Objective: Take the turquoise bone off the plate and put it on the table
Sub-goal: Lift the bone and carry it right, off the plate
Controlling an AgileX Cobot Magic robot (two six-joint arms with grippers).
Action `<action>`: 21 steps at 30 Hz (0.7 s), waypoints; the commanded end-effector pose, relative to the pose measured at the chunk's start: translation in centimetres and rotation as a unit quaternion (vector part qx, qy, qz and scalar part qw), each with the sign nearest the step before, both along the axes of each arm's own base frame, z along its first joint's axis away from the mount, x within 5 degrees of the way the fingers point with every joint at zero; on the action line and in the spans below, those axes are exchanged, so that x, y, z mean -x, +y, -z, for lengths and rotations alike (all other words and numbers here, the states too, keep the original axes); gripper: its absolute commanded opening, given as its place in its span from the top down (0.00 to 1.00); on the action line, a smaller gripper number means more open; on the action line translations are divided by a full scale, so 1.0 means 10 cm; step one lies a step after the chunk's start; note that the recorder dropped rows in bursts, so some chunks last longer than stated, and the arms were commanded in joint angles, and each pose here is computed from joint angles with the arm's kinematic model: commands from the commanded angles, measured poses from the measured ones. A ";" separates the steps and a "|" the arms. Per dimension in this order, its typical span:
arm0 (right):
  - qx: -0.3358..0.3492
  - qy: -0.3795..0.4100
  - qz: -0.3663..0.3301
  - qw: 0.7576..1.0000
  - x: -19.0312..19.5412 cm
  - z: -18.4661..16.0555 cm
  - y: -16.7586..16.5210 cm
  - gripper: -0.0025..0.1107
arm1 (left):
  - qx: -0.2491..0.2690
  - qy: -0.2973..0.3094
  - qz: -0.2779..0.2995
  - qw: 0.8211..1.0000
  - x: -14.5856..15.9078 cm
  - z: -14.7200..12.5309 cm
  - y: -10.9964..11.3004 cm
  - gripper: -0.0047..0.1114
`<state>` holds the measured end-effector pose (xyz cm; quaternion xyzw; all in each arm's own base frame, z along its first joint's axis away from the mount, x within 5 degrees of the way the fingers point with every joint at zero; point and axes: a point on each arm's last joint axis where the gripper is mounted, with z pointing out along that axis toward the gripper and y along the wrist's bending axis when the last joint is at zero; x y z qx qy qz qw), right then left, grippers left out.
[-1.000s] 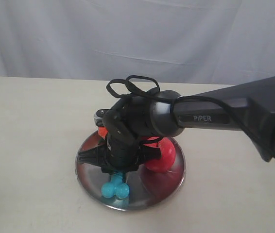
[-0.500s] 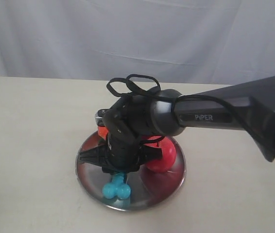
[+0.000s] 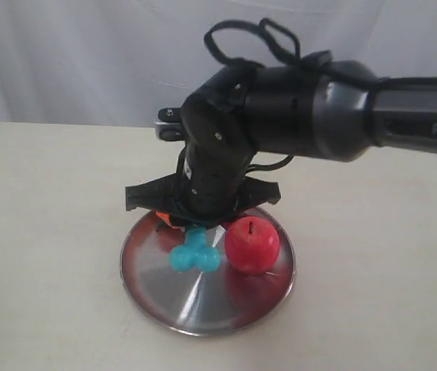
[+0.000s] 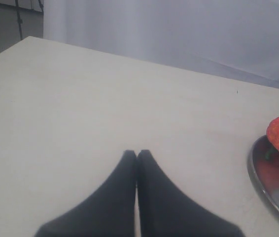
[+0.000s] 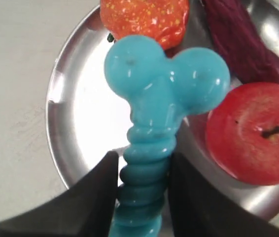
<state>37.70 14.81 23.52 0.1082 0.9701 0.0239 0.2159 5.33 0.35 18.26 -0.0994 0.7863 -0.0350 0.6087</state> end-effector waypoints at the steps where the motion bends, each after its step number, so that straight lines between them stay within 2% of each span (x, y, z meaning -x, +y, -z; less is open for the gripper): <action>1: 0.050 -0.008 -0.007 0.999 0.17 -0.38 -0.16 0.98 | 0.000 -0.002 0.002 1.000 0.00 0.00 0.00 0.96; 6: 0.092 -0.017 -0.007 0.996 0.42 -0.65 -0.36 0.98 | 0.000 -0.002 0.002 1.000 0.00 0.00 0.00 0.96; 11: 0.088 -0.037 0.022 0.995 0.65 -0.77 -0.72 0.98 | 0.000 -0.002 0.002 1.000 0.00 0.00 0.00 0.96; 16: 0.095 -0.036 0.055 0.993 0.84 -0.70 -1.14 0.98 | 0.000 -0.002 0.002 1.000 0.00 0.00 0.00 0.96; 21: 0.079 -0.025 0.090 0.992 0.92 -0.44 -1.52 0.98 | 0.000 -0.002 0.002 1.000 0.00 0.00 0.00 0.96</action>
